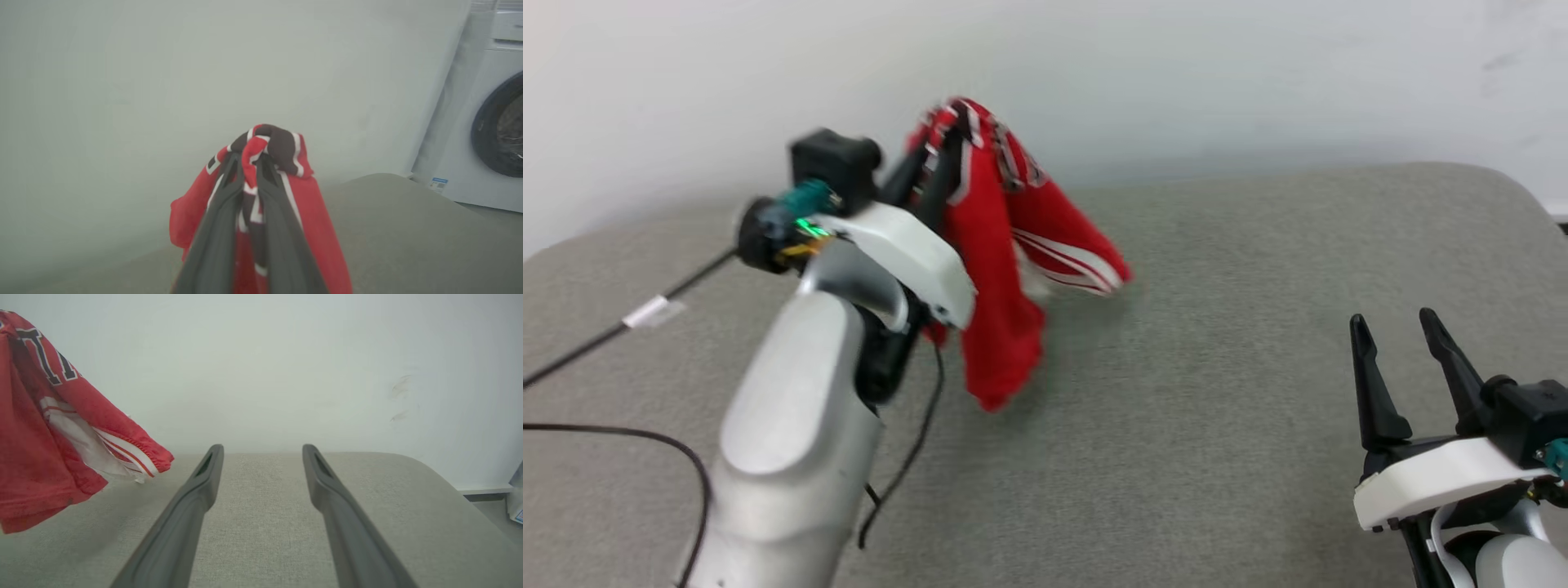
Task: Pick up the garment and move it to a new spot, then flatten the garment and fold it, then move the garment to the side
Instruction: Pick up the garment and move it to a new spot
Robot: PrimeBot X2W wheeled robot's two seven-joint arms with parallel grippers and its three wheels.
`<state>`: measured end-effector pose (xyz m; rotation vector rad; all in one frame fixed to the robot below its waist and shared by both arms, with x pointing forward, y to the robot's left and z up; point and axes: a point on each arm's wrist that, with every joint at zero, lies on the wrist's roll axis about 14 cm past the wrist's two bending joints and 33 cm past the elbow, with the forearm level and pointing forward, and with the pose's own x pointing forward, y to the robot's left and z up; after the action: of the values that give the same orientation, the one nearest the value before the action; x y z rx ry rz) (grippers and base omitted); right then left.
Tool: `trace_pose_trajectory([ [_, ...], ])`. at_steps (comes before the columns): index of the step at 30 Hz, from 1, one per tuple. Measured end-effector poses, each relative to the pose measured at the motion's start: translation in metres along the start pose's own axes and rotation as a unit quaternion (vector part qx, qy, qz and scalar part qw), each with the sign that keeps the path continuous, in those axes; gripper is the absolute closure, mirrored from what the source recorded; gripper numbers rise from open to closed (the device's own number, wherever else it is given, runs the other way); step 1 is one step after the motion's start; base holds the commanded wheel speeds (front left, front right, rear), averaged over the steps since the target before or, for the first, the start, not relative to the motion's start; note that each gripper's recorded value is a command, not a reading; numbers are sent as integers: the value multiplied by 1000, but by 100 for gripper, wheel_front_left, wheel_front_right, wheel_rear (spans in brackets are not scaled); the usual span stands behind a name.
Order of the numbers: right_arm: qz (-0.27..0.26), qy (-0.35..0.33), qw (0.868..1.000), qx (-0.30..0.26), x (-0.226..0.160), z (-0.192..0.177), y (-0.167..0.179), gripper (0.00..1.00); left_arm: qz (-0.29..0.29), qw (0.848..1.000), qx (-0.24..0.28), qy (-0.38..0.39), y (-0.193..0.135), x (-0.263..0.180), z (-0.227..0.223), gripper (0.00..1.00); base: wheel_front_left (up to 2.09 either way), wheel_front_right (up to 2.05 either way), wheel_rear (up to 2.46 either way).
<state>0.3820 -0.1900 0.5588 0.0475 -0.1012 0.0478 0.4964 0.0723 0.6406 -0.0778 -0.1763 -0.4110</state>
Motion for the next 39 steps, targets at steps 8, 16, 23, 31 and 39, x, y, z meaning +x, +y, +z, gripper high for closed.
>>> trace_pose_trajectory([
  [8, -44, 16, 999, 4, -18, -10, -28, 0, -106, 983, -63, 134, -97, -30, -115, 100, 0, 0, 0],
  [16, -48, 37, 998, 14, -14, -30, -29, 0, -125, 951, -101, 264, -129, -96, -203, 0, 0, 0, 0],
  [23, -28, 31, 999, 19, -2, -29, -17, 0, -83, 983, -99, 134, -110, -73, -150, 0, 0, 0, 0],
  [31, -10, 20, 1000, 22, 0, -22, -5, 0, 1, 998, -66, 16, -61, -64, -84, 0, 0, 0, 0],
  [39, 7, 20, 1000, 21, -5, -17, 7, 0, 131, 991, -26, 6, 19, -108, -74, 0, 0, 0, 0],
])
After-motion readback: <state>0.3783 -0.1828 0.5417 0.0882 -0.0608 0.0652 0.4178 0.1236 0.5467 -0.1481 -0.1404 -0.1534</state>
